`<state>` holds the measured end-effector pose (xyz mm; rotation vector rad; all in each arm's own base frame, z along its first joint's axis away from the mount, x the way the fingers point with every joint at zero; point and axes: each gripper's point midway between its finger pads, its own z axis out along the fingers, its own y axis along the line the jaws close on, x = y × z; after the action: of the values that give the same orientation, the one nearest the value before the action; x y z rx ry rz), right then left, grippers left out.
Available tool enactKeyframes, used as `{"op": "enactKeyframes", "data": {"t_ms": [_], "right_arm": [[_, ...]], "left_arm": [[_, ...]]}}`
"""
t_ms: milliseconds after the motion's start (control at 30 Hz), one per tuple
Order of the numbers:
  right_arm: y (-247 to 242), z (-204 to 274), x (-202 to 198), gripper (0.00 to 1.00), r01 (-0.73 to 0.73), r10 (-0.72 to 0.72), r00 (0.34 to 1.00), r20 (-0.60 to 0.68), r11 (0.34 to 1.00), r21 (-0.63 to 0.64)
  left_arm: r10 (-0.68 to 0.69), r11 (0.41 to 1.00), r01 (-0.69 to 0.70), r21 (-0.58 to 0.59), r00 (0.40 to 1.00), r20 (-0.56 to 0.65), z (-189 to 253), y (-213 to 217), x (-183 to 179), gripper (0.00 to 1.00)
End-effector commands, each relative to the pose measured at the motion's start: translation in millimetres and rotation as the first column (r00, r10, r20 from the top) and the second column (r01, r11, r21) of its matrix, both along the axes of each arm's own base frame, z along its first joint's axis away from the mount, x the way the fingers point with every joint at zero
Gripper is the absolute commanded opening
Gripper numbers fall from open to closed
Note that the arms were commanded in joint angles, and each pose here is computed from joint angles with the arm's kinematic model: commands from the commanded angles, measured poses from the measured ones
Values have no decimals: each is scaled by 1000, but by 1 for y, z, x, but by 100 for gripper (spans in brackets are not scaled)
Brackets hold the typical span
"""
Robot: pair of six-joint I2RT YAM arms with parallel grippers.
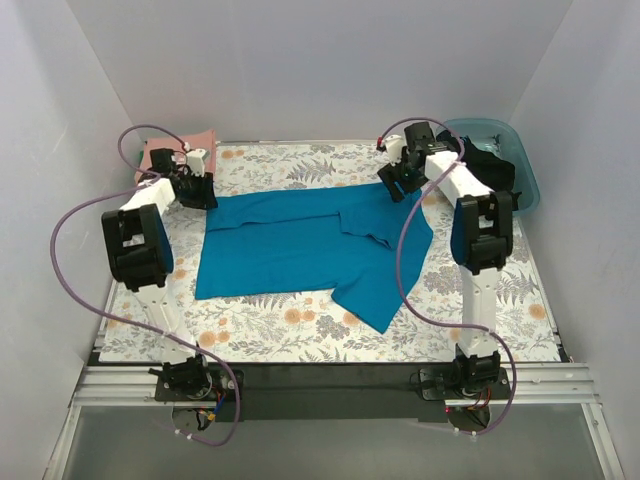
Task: Fold and stack the t-shirts
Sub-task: Fold the tshirt
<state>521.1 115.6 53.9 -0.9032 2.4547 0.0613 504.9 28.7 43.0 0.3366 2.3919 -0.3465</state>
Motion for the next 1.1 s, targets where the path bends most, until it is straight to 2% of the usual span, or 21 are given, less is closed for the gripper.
{"op": "enactKeyframes", "data": {"t_ms": [0,67,100,167,233,300,333,367,467,600,767,1067], "right_arm": [[18,110,-36,88,-138,119,981,151,982,129],[16,134,-67,91,-202,179,970,167,971,130],[19,121,-90,92,-235,220,969,112,960,150],[17,124,-128,91,-299,291,954,73,941,155],[19,100,-168,84,-339,346,938,-14,926,166],[22,100,-200,77,-401,408,913,-17,902,157],[19,78,-225,74,-416,431,898,-82,896,158],[20,81,-238,72,-438,451,890,-69,886,150],[24,49,-282,65,-508,520,844,-132,853,119],[19,20,-288,62,-509,506,854,-124,861,6],[14,-1,-290,61,-505,498,856,-137,863,-20],[24,-11,-287,62,-478,473,874,-107,878,-27]], "left_arm": [[-90,994,99,-54,985,147,95,-21,-31,43],[-115,990,125,-59,983,143,108,-28,-59,46],[-140,987,149,-52,980,143,109,-30,-69,47],[-168,981,178,-75,978,121,111,-39,-98,51],[-208,972,218,-86,972,114,110,-47,-118,52],[-236,963,244,-112,969,77,107,-55,-146,52],[-255,959,262,-111,964,71,105,-57,-154,52],[-269,953,274,-132,962,50,102,-62,-166,52],[-294,946,294,-136,956,22,93,-67,-196,52],[-314,944,314,-99,949,8,74,-70,-230,52],[-333,942,333,-34,943,-1,56,-66,-251,52],[-336,941,336,25,942,-17,38,-57,-256,52]]}}
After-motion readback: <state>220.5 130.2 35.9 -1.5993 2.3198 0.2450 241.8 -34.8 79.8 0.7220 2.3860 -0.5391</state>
